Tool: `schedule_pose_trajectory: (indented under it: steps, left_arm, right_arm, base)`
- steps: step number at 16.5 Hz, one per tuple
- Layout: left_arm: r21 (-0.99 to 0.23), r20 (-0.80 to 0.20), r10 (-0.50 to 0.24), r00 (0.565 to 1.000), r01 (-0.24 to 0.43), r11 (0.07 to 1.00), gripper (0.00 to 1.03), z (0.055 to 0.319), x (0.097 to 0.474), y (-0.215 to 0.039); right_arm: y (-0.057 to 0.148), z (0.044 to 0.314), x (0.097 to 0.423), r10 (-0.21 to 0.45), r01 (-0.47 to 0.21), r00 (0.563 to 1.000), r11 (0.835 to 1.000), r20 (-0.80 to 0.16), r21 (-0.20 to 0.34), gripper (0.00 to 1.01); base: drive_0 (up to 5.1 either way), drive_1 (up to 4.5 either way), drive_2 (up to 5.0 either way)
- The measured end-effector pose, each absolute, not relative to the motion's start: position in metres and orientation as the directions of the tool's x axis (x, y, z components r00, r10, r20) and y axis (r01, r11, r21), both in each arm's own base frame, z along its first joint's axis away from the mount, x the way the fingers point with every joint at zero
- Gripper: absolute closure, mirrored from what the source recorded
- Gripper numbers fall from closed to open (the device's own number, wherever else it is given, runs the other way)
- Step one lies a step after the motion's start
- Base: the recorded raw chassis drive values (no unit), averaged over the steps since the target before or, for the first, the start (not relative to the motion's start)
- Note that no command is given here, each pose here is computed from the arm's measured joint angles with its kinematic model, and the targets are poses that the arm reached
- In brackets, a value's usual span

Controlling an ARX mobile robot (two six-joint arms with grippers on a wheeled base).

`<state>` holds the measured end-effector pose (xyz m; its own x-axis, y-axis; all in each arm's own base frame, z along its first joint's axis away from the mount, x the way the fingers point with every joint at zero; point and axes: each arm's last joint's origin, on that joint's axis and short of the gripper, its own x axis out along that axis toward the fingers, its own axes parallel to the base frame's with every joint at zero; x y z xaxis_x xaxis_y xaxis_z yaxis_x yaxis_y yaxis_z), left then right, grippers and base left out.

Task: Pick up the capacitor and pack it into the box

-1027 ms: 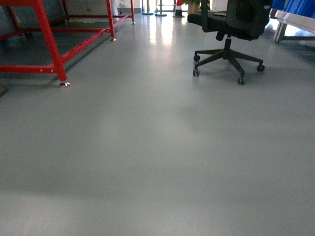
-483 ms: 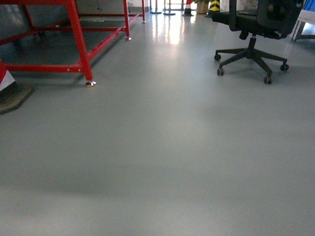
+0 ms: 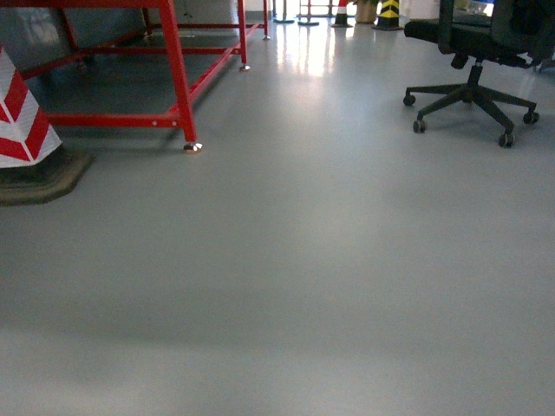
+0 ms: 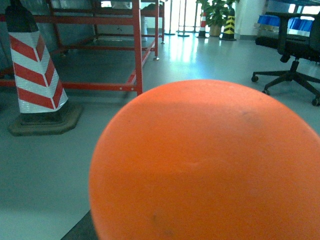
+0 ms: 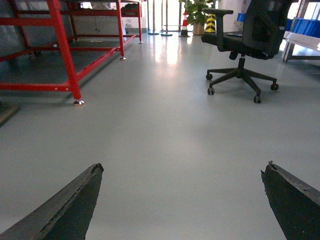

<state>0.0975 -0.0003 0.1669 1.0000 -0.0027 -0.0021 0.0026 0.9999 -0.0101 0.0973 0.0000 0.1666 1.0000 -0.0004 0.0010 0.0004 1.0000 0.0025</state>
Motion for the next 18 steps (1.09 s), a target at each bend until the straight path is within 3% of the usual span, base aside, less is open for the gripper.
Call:
schedule_pose_trajectory:
  steps: [18]
  left_arm:
    - [-0.010, -0.002, -0.001, 1.000, 0.001, 1.000, 0.59, 0.1669, 0.0975, -0.0002]
  right_arm:
    - [0.0000, 0.1669, 0.0973, 0.000, 0.000, 1.000, 1.000, 0.004, 0.002, 0.03]
  base:
    - [-5.0, 2.46, 2.5]
